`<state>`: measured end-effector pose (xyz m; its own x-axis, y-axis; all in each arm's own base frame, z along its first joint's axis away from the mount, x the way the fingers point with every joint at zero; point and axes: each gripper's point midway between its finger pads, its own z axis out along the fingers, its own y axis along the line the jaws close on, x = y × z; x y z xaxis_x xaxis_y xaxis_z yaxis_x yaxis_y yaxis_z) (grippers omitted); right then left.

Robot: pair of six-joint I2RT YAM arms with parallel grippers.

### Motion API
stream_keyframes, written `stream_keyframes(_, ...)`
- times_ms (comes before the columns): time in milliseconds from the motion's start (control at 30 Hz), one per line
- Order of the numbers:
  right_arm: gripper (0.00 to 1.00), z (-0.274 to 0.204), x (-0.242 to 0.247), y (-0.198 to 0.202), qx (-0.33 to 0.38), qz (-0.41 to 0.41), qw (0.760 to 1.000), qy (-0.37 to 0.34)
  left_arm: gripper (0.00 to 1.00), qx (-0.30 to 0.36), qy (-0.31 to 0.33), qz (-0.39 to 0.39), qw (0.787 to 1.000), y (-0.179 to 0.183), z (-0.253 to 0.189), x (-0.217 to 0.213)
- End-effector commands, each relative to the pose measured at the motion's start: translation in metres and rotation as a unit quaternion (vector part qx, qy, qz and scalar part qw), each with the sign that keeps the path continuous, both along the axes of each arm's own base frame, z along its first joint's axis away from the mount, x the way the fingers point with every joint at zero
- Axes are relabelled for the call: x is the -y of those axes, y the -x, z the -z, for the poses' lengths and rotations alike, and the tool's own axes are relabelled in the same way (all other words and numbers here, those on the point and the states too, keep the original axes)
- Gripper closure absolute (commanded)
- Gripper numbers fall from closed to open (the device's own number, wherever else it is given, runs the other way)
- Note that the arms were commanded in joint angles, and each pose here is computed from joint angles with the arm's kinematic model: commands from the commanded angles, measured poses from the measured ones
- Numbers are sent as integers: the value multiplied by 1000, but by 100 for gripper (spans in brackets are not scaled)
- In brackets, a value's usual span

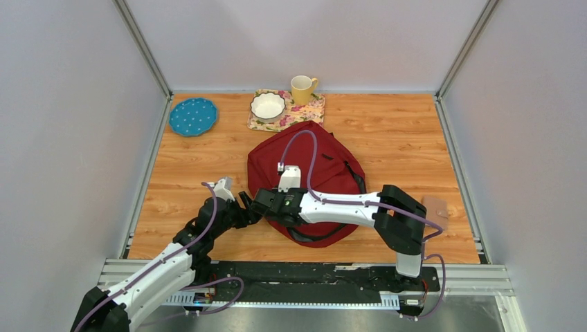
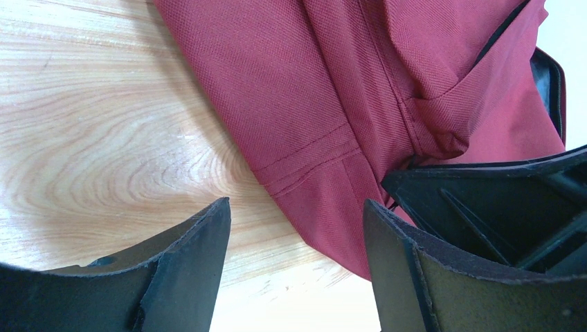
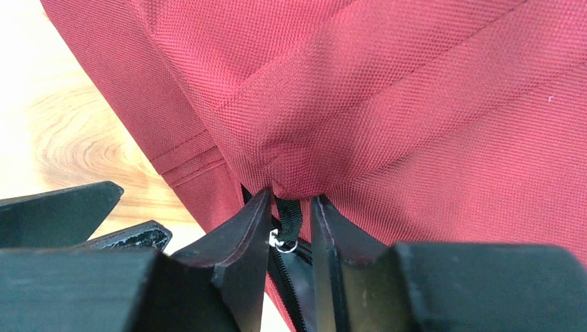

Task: Pack the student bag
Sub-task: Zip the student bag at the center of the board.

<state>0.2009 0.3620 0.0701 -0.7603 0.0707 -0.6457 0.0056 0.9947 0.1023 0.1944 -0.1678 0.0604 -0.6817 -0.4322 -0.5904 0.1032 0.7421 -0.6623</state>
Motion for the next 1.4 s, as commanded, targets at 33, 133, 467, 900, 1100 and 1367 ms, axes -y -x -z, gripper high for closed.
stream_keyframes(33,75,-10,-4,-13,34,17,999,4,23,10,13,12,1000,0,-8,4)
stream_keyframes(133,90,-10,-3,-14,36,16,999,11,22,9,16,14,1000,0,-8,5)
stream_keyframes(467,100,-24,7,-11,51,-8,999,8,22,1,28,14,1000,0,-7,8)
stream_keyframes(900,100,-31,3,15,44,-67,993,-86,21,20,139,32,990,-6,-22,35)
stream_keyframes(1100,100,-36,-3,22,36,-83,991,-97,21,50,156,34,986,-8,-32,36)
stream_keyframes(1367,100,-45,3,21,54,-95,990,-91,20,7,141,65,988,-7,-24,49)
